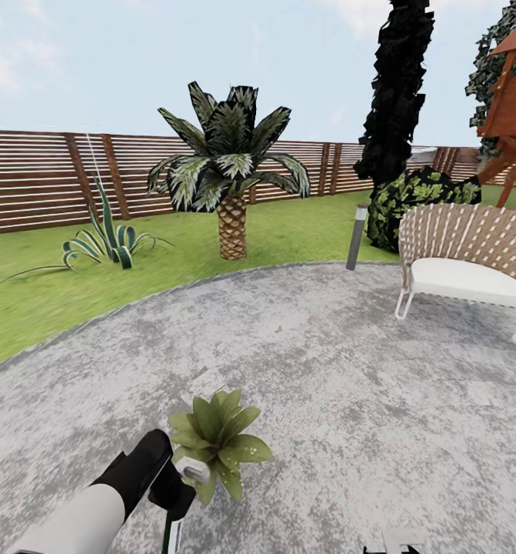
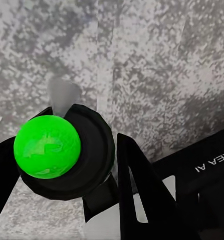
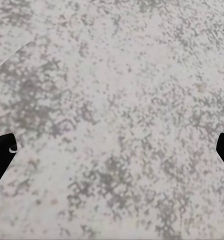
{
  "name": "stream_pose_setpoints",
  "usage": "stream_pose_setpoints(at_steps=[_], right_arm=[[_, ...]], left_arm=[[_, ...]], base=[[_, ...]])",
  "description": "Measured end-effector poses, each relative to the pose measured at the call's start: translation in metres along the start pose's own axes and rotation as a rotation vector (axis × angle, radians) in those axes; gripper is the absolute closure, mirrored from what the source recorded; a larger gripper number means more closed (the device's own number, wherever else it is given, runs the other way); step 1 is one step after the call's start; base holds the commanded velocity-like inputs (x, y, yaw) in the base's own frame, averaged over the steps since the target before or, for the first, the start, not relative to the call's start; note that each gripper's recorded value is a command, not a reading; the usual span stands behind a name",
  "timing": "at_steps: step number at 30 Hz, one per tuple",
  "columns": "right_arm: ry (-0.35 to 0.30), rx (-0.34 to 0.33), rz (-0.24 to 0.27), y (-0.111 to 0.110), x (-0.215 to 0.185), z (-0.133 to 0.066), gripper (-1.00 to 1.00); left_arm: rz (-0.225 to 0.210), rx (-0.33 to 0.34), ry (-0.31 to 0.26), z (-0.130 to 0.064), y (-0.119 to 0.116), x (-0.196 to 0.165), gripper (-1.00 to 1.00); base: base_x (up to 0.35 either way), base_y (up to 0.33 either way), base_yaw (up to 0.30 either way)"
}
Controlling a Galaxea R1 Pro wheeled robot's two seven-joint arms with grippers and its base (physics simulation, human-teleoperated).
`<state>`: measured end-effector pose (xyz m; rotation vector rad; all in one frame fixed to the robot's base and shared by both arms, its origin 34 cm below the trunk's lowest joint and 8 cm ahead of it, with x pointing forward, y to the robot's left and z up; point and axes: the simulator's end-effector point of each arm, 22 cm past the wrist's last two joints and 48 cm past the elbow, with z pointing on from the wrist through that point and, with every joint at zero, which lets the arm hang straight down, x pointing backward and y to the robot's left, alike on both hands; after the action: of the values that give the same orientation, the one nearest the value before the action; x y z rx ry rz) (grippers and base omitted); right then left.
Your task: Pick up the pesticide atomizer in the garden and spray insectifuge to fully cover both potted plants in the garden.
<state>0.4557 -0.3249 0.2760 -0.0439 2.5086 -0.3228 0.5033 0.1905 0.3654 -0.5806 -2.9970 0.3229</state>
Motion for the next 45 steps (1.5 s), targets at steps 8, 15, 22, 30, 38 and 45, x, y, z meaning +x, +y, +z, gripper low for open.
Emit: stream_pose_setpoints(at_steps=[8, 15, 22, 30, 38, 45], right_arm=[[0.000, 0.000, 0.000, 0.000, 0.000, 0.000, -1.00], [0.000, 0.000, 0.000, 0.000, 0.000, 0.000, -1.00], [0.000, 0.000, 0.000, 0.000, 0.000, 0.000, -1.00], [0.000, 0.003, -0.002, -0.003, 0.000, 0.000, -1.00], [-0.001, 0.010, -0.005, -0.008, 0.000, 0.001, -1.00], [0.000, 0.009, -0.005, -0.007, 0.001, 0.001, -1.00]], left_arm=[[-0.043, -0.045, 0.034, 0.000, 0.042, 0.027, 1.00], [-0.045, -0.024, 0.027, 0.002, 0.032, 0.024, 1.00], [-0.034, -0.025, 0.046, 0.011, 0.030, 0.036, 1.00], [-0.064, -0.068, 0.078, 0.011, 0.064, 0.063, 1.00], [-0.054, -0.080, 0.081, 0.012, 0.065, 0.063, 1.00], [-0.020, -0.124, 0.120, 0.015, 0.071, 0.074, 1.00]], base=[[0.000, 0.000, 0.000], [0.000, 0.000, 0.000], [0.000, 0.000, 0.000], [0.000, 0.066, 0.000], [0.000, 0.102, 0.000], [0.000, 0.001, 0.000]])
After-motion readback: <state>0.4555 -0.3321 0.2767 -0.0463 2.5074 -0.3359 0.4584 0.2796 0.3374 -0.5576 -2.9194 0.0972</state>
